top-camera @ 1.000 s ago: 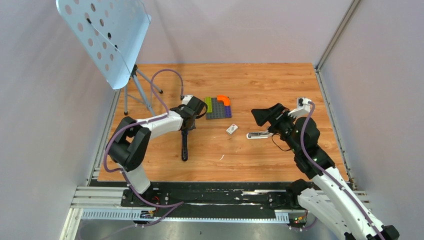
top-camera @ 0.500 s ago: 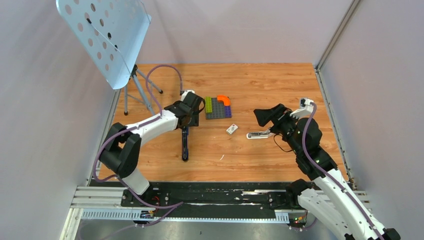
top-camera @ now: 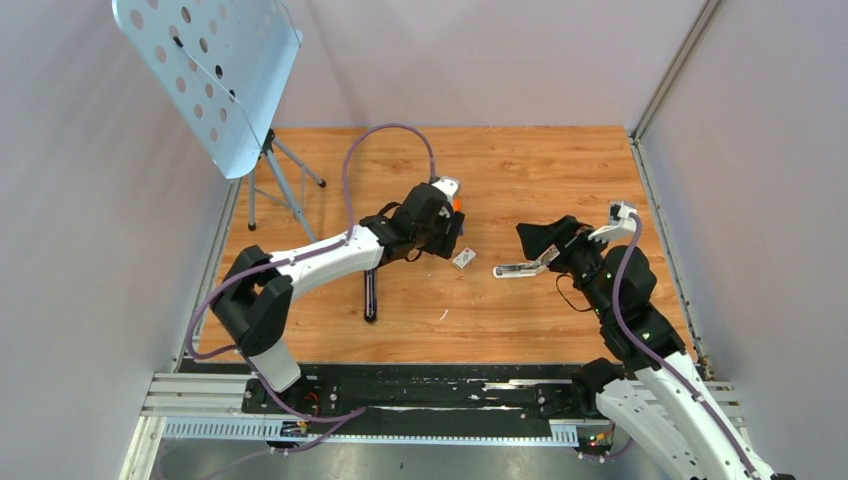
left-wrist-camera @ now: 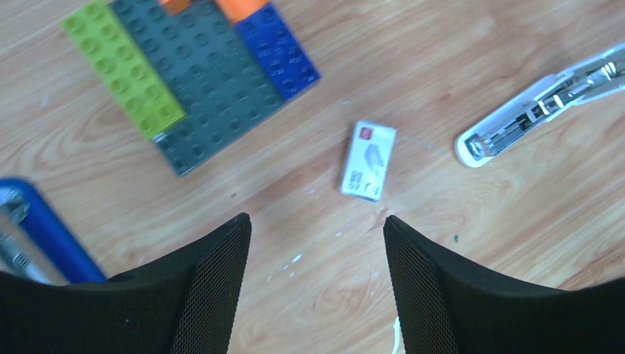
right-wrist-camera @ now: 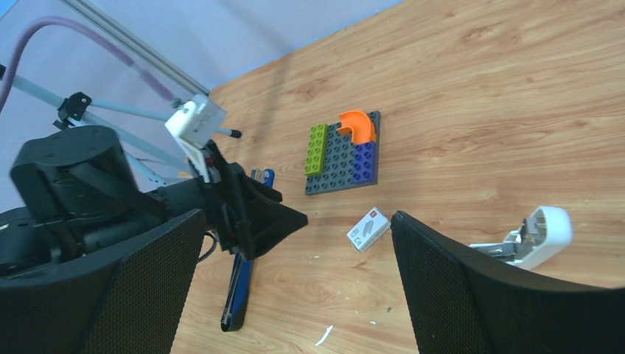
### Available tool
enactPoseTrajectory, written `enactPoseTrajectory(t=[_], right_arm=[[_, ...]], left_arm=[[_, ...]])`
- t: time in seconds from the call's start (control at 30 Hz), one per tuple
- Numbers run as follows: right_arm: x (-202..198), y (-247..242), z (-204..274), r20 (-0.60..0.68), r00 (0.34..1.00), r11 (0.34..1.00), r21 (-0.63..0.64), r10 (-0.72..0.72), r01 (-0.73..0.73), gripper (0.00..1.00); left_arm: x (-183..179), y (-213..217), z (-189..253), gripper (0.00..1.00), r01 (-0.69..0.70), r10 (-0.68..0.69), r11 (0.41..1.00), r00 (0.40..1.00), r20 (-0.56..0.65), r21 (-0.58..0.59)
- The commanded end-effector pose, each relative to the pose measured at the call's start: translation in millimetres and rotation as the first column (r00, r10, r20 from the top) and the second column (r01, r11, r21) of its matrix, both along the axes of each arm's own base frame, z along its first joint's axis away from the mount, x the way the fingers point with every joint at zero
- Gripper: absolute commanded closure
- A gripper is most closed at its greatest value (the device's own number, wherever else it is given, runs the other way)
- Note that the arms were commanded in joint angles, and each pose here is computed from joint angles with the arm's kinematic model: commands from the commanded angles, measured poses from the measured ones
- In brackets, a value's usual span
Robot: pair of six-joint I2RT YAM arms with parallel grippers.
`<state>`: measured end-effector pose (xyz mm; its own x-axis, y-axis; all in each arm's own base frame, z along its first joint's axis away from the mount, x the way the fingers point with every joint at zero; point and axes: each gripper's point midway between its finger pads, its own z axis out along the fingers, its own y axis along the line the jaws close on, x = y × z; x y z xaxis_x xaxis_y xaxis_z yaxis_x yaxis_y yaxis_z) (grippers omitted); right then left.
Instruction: Load the staples into the stapler
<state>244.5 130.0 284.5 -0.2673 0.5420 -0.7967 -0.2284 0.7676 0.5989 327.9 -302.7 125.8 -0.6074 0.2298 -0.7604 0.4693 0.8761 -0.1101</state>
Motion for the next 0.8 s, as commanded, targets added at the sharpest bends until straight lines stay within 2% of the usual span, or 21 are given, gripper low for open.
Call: enactPoseTrajectory(t=[0.0, 0.23, 0.53, 0.77], right_arm=[[-8, -13, 9, 0.033, 0.999, 0.998, -0.047, -0.035, 0.037, 0.01], [-12, -23, 11, 0.062, 0.996, 0.995, -0.066, -0.068, 0.072, 0.01], [-14, -29, 15, 0.078, 0.993, 0.993, -0.061, -0.092, 0.097, 0.01], [-14, -31, 15, 0.082, 0.992, 0.992, -0.068, -0.100, 0.106, 0.01]], left_arm=[[0, -42, -12, 0.31, 0.145, -0.146, 0.989, 0.989, 0.020, 0.022], [-1, -70, -44, 0.31, 0.212, -0.212, 0.977, 0.977, -0.006, 0.039], [7, -65, -79, 0.30, 0.204, -0.203, 0.969, 0.979, -0.022, 0.143], [8, -72, -87, 0.31, 0.244, -0.243, 0.958, 0.970, -0.029, 0.149]])
